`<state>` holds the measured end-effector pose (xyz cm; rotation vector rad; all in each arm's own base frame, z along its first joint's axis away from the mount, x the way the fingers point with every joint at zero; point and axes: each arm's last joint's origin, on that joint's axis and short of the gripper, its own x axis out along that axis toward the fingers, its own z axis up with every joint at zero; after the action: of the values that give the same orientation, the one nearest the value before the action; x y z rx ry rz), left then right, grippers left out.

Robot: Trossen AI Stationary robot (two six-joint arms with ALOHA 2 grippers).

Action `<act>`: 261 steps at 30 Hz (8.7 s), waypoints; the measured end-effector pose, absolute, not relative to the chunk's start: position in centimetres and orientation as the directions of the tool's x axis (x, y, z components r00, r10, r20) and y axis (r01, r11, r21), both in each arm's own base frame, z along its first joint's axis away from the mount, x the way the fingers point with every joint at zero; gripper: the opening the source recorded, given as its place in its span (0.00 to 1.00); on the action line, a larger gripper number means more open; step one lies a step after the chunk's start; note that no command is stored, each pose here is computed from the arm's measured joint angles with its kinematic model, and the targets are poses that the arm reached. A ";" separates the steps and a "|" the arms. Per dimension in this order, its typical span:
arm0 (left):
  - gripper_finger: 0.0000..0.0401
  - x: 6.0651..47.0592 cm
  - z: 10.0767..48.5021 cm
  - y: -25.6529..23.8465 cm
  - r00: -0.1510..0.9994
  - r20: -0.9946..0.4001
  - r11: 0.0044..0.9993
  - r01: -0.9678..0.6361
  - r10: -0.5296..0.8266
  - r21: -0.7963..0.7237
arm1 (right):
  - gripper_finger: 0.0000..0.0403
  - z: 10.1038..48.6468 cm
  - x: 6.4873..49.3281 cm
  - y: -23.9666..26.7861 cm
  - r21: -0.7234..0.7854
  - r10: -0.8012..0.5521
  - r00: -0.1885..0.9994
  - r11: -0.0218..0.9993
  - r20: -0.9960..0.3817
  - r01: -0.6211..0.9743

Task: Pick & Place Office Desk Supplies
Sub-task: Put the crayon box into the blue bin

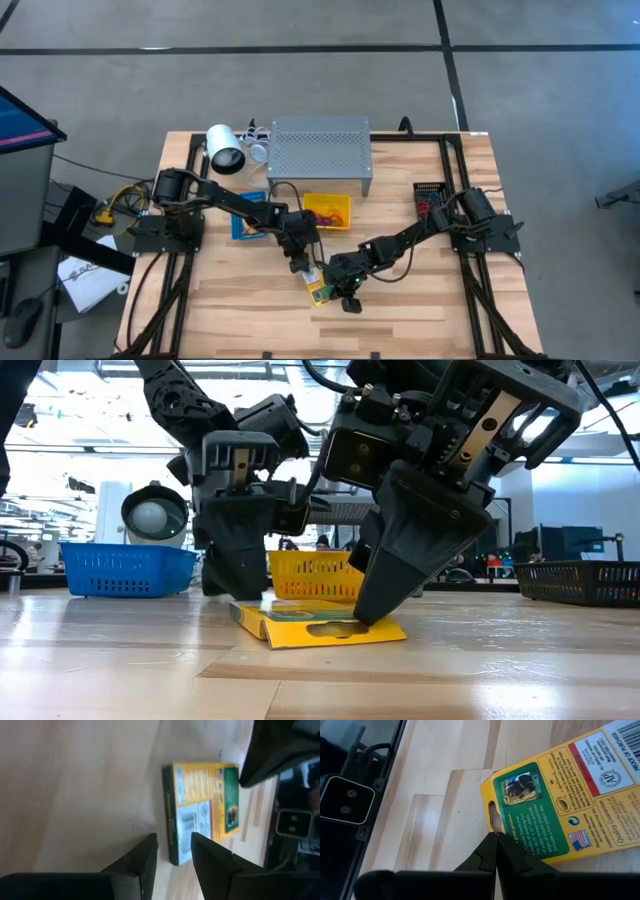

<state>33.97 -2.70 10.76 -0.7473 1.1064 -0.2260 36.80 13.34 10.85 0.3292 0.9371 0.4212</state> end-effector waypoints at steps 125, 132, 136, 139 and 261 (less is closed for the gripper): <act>0.00 34.3 11.9 -7.8 0.516 -0.693 0.863 0.322 -0.505 -0.389 | 0.35 11.9 35.8 12.8 0.490 0.450 0.453 0.871 -0.769 -0.034; 0.00 34.1 11.8 -7.8 0.507 -0.705 0.868 0.317 -0.496 -0.382 | 0.34 11.0 36.3 12.9 0.509 0.452 0.467 0.861 -0.760 -0.006; 0.00 33.9 11.7 -8.1 0.484 -0.722 0.868 0.315 -0.495 -0.384 | 0.32 10.8 36.5 12.7 0.513 0.450 0.477 0.858 -0.755 0.003; 0.00 33.7 11.5 -8.3 0.467 -0.734 0.868 0.313 -0.493 -0.385 | 0.30 10.8 36.6 12.4 0.506 0.438 0.486 0.862 -0.756 0.011; 0.15 31.4 11.8 -10.0 0.451 -0.708 0.685 -0.250 -0.543 -0.684 | 0.22 13.4 33.3 16.6 0.698 0.365 0.675 0.644 -0.641 0.313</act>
<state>31.36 -10.01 11.81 -0.8379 1.1207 -0.2100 33.33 16.55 13.36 0.8996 0.8595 0.0343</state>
